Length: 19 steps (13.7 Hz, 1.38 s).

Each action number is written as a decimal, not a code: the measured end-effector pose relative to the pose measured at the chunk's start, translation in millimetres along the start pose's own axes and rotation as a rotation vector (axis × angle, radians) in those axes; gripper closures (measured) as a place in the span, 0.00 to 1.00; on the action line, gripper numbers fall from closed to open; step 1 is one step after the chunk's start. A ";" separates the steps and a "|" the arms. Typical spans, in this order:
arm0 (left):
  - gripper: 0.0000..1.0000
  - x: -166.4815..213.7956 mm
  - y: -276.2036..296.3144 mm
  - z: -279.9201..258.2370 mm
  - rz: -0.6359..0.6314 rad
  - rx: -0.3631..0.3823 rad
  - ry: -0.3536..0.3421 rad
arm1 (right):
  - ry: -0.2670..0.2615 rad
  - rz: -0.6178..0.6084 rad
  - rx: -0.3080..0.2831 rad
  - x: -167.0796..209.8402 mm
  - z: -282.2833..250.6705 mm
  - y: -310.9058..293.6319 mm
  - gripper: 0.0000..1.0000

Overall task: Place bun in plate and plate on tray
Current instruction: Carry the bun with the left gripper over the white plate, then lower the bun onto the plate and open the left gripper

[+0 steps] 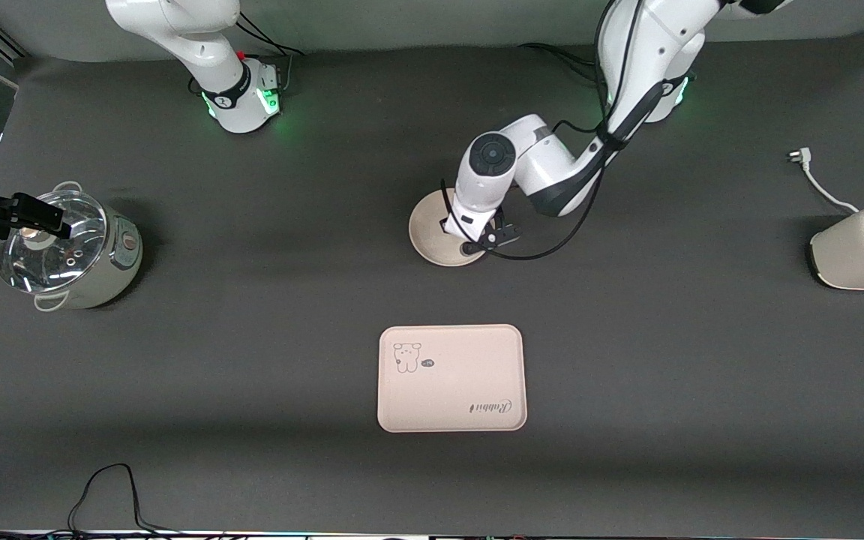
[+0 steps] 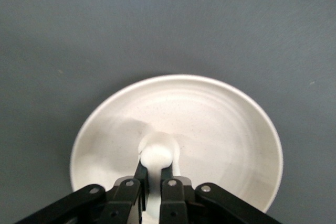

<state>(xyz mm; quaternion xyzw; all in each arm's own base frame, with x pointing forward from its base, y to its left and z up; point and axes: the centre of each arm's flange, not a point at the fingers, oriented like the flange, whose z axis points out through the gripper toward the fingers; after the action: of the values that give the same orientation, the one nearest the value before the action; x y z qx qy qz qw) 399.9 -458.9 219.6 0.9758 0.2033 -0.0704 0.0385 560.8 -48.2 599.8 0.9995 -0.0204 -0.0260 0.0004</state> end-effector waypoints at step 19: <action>0.00 -9.1 17.5 -9.4 0.015 -0.017 0.060 | -0.011 -0.009 0.003 -1.5 0.3 -5.1 0.00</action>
<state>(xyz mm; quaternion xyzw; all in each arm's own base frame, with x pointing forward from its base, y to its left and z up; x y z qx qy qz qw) 399.7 -477.5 231.1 0.9786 0.1976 -0.0389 0.0414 559.5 -43.1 599.6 0.9994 -0.0162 -0.0315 -0.0013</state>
